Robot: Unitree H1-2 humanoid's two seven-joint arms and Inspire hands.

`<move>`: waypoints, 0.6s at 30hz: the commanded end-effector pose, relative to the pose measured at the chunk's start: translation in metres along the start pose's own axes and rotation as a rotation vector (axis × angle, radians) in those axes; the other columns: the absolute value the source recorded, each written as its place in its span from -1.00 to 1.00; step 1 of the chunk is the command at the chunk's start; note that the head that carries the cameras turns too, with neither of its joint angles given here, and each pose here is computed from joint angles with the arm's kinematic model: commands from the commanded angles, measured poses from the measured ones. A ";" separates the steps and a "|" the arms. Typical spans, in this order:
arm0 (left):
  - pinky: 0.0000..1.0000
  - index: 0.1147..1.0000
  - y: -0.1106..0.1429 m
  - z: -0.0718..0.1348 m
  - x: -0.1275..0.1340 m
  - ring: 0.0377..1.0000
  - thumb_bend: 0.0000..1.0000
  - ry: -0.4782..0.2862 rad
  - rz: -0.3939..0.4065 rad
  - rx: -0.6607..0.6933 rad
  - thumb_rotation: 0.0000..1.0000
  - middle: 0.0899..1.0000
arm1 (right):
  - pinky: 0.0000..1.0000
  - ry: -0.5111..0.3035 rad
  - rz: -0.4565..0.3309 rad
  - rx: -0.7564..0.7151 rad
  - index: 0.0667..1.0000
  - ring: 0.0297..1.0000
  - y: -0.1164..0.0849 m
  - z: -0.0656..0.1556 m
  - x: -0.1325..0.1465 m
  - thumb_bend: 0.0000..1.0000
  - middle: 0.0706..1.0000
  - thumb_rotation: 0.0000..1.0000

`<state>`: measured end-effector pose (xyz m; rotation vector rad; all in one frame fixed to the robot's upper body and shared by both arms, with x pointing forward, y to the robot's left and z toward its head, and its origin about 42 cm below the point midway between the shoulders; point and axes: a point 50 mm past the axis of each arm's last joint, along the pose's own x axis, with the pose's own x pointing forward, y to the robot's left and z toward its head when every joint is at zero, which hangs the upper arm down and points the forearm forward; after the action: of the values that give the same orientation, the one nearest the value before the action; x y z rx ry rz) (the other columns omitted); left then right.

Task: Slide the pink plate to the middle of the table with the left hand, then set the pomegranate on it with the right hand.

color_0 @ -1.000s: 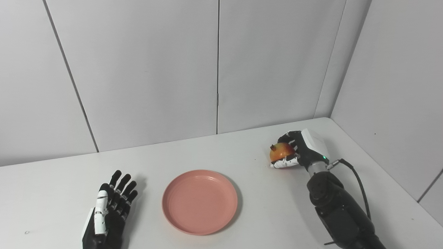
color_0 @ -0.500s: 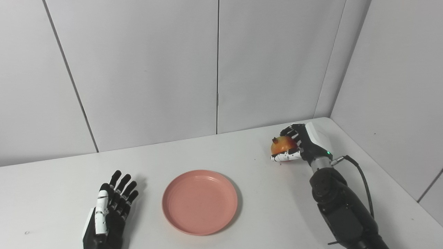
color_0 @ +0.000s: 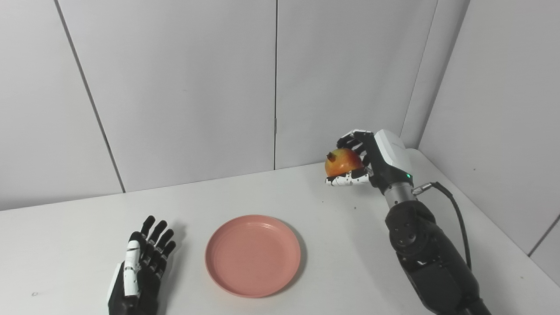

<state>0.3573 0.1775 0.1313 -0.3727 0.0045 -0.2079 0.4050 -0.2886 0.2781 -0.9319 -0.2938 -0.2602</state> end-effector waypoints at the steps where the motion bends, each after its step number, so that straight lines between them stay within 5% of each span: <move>1: 0.90 0.88 -0.001 -0.016 -0.007 0.87 -0.22 0.069 0.023 0.006 1.00 0.88 | -0.32 -0.058 -0.057 -0.006 0.02 -0.19 -0.016 0.022 0.006 0.04 -0.20 -1.00; 11: 0.88 0.87 -0.014 -0.017 -0.009 0.86 -0.18 0.067 0.026 0.041 1.00 0.88 | -0.29 -0.223 -0.007 0.042 -0.01 -0.18 0.002 0.073 -0.015 0.05 -0.17 -1.00; 18: 0.88 0.87 -0.022 -0.018 -0.009 0.86 -0.18 0.057 0.013 0.045 1.00 0.87 | -0.33 -0.260 0.047 0.065 0.00 -0.22 0.021 0.095 -0.027 0.04 -0.20 -1.00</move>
<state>0.3495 0.1556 0.1320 -0.3287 0.0087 -0.2111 0.3790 -0.2009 0.2849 -0.9105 -0.4185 -0.0615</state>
